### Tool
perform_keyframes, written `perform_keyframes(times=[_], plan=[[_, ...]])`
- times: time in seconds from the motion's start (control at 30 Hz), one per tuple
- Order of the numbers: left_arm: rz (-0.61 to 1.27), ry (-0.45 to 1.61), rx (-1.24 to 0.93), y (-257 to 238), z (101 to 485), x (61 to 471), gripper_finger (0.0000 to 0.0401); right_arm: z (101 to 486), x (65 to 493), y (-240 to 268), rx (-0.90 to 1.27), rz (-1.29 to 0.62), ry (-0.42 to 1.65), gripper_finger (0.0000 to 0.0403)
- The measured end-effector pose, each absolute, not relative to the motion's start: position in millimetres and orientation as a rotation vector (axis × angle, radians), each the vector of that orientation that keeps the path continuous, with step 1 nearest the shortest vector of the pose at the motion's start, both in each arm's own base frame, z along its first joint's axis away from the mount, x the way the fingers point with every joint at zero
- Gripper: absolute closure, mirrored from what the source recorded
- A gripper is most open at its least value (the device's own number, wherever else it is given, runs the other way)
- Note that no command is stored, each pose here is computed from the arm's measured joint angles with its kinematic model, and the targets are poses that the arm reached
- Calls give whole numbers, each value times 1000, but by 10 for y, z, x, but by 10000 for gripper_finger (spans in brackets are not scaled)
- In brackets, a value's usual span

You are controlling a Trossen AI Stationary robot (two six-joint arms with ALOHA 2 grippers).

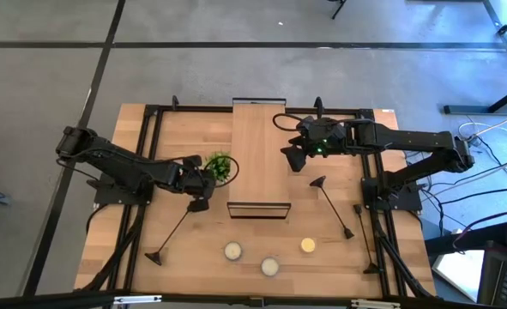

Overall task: Pick & Place candle stick holders
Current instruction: Put the flower vase on the shelf

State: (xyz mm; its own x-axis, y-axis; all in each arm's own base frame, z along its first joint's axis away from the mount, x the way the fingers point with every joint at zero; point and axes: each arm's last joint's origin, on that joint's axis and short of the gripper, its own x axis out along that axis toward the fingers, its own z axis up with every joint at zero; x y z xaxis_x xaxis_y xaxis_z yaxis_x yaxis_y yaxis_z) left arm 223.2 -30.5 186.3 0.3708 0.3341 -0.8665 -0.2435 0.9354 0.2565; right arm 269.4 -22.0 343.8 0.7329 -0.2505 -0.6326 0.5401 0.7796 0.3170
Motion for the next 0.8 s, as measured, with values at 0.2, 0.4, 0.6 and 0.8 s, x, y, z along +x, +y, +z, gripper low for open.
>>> perform_keyframes(times=[0.2,0.4,0.6,0.8], plan=[[357,1131,275,-283,1877,2240,300,3438,2694,-220,523,-458,603,165],[299,1151,375,-282,1878,2240,300,3438,2694,-220,535,-462,600,165],[281,1128,384,-288,1888,2267,300,3438,2694,-220,543,-465,598,165],[247,1074,413,-265,1917,2336,300,3439,2694,-220,543,-465,598,165]])
